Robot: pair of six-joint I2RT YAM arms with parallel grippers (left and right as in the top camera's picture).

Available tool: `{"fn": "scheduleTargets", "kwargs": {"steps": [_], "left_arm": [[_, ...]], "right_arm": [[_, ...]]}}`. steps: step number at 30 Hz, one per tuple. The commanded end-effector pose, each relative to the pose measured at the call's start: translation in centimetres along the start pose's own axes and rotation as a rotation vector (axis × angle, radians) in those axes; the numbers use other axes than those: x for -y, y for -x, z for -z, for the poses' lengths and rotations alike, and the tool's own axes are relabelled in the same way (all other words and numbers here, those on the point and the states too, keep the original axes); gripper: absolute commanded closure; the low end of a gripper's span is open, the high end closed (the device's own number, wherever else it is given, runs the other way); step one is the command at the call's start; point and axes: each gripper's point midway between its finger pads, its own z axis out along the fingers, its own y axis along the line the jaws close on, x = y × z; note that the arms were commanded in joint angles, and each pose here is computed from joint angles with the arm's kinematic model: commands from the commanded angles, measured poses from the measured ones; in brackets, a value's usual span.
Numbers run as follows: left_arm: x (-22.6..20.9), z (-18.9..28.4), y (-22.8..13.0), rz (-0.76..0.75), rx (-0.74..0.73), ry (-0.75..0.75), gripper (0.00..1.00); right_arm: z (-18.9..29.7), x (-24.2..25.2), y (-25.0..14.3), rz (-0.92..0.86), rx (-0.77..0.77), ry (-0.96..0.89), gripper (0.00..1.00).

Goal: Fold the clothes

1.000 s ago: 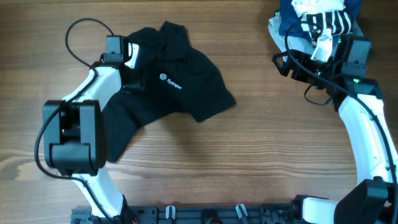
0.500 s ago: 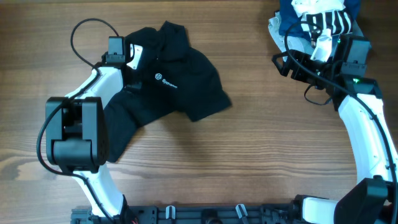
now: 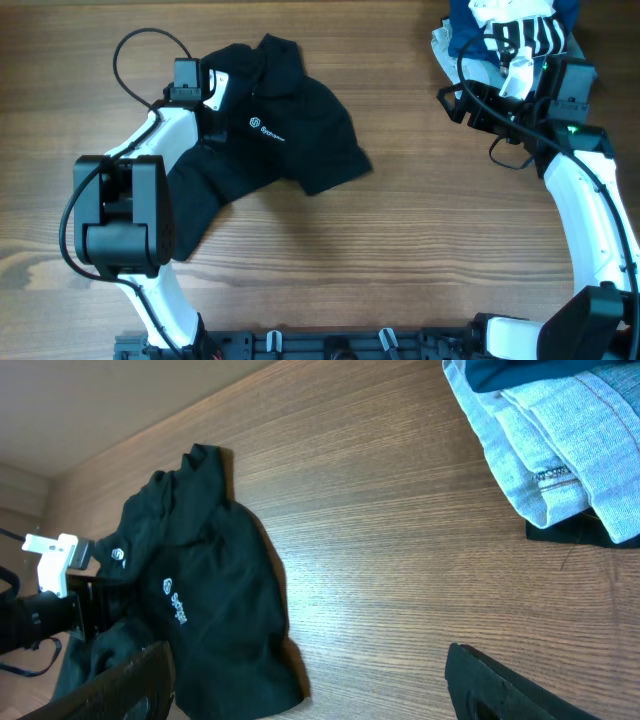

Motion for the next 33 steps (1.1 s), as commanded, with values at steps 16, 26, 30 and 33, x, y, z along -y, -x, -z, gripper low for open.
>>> {"fn": "scheduleTargets", "kwargs": {"steps": [16, 26, 30, 33], "left_arm": [[1.0, -0.3, -0.4, 0.385, -0.003, -0.273, 0.53], [-0.4, -0.4, -0.7, 0.406, 0.003, -0.277, 0.62], [-0.5, -0.4, -0.6, 0.406, 0.006, -0.276, 0.62], [-0.6, -0.4, -0.3, 0.405, 0.021, -0.275, 0.82]], "right_arm": [[-0.3, 0.1, 0.0, 0.011, -0.009, 0.003, 0.13], [-0.3, 0.1, 0.0, 0.01, -0.008, 0.0, 0.13], [-0.3, 0.1, 0.0, 0.01, -0.008, -0.001, 0.13], [-0.3, 0.1, 0.0, 0.011, -0.008, -0.001, 0.13]]}}
